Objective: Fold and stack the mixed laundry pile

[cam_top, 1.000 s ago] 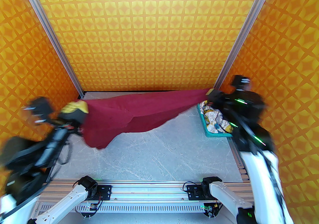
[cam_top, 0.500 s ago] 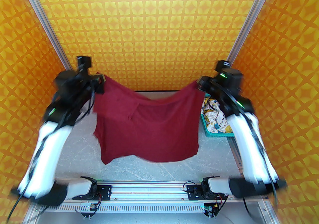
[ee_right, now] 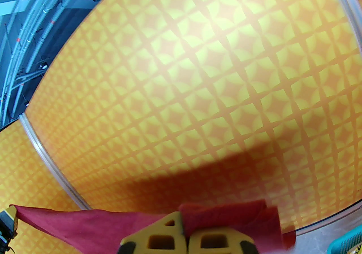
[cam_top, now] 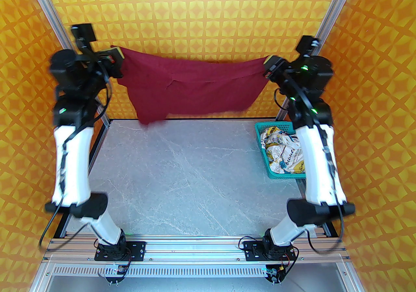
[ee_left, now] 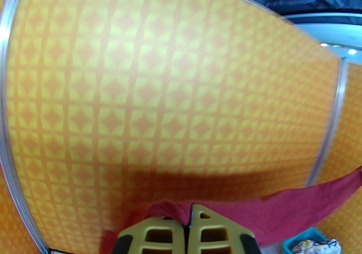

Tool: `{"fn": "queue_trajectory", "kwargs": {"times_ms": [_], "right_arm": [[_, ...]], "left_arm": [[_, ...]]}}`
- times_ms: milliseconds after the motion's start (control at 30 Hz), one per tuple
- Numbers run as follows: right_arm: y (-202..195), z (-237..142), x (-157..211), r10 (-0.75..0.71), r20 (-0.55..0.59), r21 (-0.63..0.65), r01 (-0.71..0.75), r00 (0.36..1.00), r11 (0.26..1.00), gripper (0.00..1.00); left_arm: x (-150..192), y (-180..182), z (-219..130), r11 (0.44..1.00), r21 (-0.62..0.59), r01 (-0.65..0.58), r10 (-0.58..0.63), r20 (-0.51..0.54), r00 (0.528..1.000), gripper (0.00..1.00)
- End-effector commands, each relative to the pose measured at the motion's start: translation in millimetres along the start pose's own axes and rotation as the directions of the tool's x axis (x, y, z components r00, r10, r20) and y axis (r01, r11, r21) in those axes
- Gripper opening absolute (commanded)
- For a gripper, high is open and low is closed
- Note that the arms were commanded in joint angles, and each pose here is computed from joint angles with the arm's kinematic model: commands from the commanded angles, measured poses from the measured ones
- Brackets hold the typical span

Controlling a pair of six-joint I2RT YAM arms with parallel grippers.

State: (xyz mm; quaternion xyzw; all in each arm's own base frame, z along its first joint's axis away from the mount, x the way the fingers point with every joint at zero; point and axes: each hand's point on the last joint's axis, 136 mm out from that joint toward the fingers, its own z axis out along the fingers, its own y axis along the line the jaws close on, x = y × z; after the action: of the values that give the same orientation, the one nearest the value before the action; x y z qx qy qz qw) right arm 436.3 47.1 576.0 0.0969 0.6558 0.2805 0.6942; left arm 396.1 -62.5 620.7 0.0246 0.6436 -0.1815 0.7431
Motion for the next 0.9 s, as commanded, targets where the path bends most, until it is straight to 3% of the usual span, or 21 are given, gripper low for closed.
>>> {"fn": "queue_trajectory", "kwargs": {"times_ms": [0, 100, 233, 300, 367, 400, 433, 467, 533, 700, 867], "right_arm": [[-47.9, -8.5, 86.8, 0.107, -0.196, 0.087, -0.091, 0.975, 0.992, 0.00], [-88.4, -43.4, 169.7, 0.201, -0.318, 0.189, -0.146, 0.927, 0.971, 0.00], [-156.7, -107.9, 295.7, 0.331, -0.490, 0.409, -0.122, 0.806, 0.904, 0.00], [-187.0, -139.1, 343.8, 0.380, -0.540, 0.505, -0.072, 0.750, 0.860, 0.00], [-207.2, -161.4, 379.4, 0.423, -0.567, 0.564, -0.042, 0.707, 0.825, 0.00], [-211.4, -167.4, 392.7, 0.439, -0.586, 0.573, -0.036, 0.681, 0.819, 0.11], [-212.7, -171.3, 402.4, 0.451, -0.609, 0.574, -0.029, 0.652, 0.818, 0.32], [-213.9, -175.9, 408.6, 0.459, -0.633, 0.580, -0.012, 0.624, 0.815, 0.44], [-214.1, -185.6, 410.6, 0.461, -0.669, 0.587, 0.035, 0.584, 0.809, 0.55], [-199.3, -193.7, 393.0, 0.407, -0.698, 0.543, 0.065, 0.589, 0.837, 0.59], [-179.9, -178.5, 400.5, 0.360, -0.750, 0.483, 0.086, 0.555, 0.872, 0.55]], "left_arm": [[78.9, 9.2, -26.1, 0.996, -0.037, 0.077, -0.083, -0.205, 0.975, 0.00], [167.7, 22.0, -70.6, 0.983, -0.121, 0.137, -0.174, -0.389, 0.905, 0.00], [294.8, 39.6, -134.3, 0.939, -0.278, 0.204, -0.335, -0.591, 0.734, 0.00], [342.9, 46.7, -156.2, 0.916, -0.341, 0.209, -0.391, -0.649, 0.653, 0.06], [380.9, 58.5, -169.1, 0.894, -0.406, 0.190, -0.433, -0.673, 0.599, 0.21], [394.5, 62.1, -170.9, 0.884, -0.428, 0.187, -0.452, -0.683, 0.574, 0.41], [404.6, 65.0, -170.4, 0.880, -0.439, 0.182, -0.461, -0.693, 0.555, 0.50], [411.7, 66.4, -170.2, 0.874, -0.452, 0.178, -0.471, -0.702, 0.533, 0.51], [414.6, 67.3, -168.8, 0.868, -0.465, 0.176, -0.484, -0.708, 0.514, 0.53], [395.9, 52.4, -170.1, 0.883, -0.427, 0.194, -0.459, -0.705, 0.540, 0.54], [414.7, 14.4, -158.9, 0.925, -0.322, 0.202, -0.380, -0.784, 0.490, 0.51]]}}
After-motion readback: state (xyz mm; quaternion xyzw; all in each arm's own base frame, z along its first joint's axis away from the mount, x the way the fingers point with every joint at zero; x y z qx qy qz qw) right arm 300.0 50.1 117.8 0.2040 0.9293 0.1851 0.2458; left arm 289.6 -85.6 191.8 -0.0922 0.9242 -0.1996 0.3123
